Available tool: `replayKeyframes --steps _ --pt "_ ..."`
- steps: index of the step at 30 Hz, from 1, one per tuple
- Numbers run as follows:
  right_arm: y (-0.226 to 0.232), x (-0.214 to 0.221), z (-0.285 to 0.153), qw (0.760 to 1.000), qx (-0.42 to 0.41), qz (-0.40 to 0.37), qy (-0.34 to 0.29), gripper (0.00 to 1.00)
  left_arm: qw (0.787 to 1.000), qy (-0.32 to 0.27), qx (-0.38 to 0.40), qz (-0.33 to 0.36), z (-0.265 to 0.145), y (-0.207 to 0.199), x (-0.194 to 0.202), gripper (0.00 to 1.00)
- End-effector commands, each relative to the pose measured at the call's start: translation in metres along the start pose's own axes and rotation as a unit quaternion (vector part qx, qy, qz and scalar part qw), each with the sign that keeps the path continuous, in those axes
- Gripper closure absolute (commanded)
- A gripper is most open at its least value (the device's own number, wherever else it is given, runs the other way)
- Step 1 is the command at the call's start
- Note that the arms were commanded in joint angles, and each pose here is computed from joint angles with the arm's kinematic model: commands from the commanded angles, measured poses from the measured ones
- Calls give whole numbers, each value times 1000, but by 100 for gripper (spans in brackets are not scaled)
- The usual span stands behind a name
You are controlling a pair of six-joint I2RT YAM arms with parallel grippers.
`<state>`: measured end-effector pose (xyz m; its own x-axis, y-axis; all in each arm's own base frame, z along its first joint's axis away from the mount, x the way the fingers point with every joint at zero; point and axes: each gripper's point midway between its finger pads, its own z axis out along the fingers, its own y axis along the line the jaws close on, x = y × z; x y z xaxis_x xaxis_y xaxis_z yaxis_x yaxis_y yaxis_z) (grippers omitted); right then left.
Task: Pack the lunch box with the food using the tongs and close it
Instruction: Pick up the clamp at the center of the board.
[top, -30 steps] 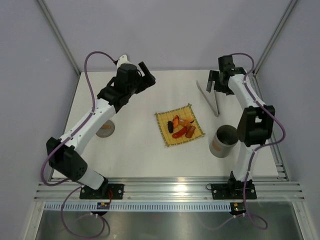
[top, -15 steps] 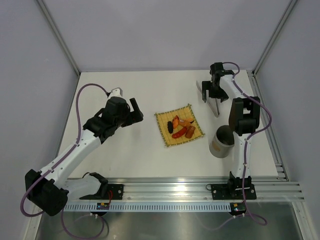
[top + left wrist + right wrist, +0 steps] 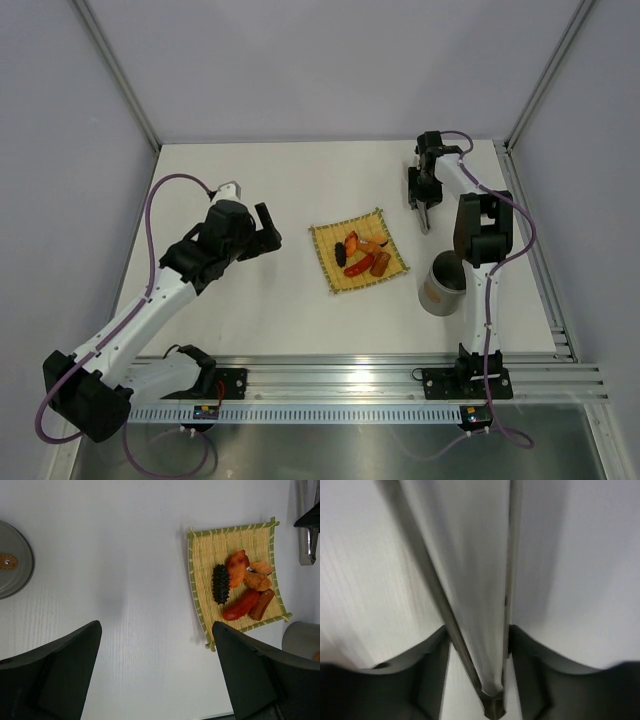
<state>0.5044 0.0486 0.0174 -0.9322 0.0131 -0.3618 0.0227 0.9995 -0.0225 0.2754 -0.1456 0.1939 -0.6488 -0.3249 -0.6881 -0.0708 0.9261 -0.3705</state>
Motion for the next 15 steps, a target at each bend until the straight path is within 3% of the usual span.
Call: replayKeyframes --steps 1,4,7,11,15 --pt "3 -11 -2 1000 2 3 -21 53 1000 -12 7 1 -3 -1 -3 4" --pt "7 -16 -15 999 -11 7 -34 71 1000 -8 9 -2 -3 -2 -1 4" --pt "11 -30 -44 998 -24 13 -64 82 1000 -2 28 2 -4 -8 0 4" --pt "19 -47 -114 993 -34 18 -112 84 999 -2 34 3 -7 -11 -1 4" --pt "53 -44 -192 981 -97 11 -168 83 1000 -5 25 10 -11 -7 -4 4"
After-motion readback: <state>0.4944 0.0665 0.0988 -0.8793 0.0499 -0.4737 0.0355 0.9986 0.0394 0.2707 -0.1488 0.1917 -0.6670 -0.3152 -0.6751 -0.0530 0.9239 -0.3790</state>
